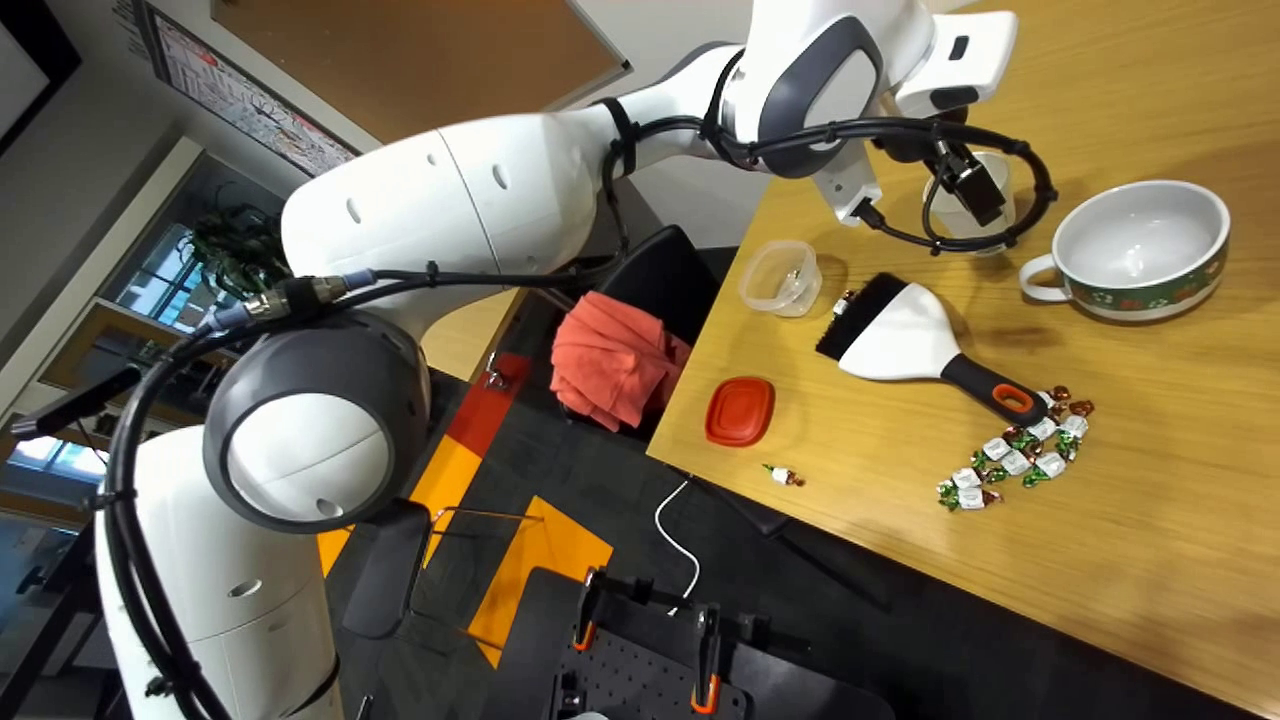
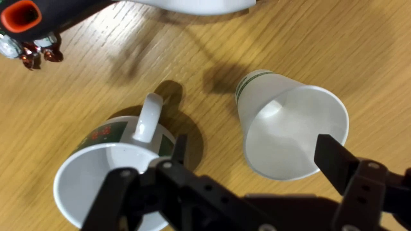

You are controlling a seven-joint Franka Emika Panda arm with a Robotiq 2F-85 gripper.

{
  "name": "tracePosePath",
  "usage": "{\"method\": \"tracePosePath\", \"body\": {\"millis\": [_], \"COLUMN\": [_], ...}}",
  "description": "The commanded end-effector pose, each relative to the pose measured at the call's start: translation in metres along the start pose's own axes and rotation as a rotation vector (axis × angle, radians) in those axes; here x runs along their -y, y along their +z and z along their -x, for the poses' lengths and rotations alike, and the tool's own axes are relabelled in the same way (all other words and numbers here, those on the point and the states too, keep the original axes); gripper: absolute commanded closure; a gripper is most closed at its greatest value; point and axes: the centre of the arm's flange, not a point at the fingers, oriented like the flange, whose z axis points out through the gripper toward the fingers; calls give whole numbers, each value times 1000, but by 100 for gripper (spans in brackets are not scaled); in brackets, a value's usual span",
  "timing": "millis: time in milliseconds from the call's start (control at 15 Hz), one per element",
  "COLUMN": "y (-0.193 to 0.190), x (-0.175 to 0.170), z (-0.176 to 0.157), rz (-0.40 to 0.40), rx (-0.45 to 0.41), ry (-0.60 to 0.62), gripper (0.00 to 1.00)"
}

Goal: Move the smaller cup to the right

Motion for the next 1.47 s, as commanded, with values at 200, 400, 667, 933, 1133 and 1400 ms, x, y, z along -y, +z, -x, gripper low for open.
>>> {"method": "tracePosePath", "body": {"millis": [200,400,667,933,1133,1400], "y": [28,41,46,41,36,21], "x": [15,18,23,25,26,23], "z": [-7,2,8,9,9,18], "rz": [26,38,39,34,38,38], "rx": [60,74,72,62,53,42], "ry": [12,2,-10,-12,-13,-27], "gripper": [0,25,49,80,100,99]}}
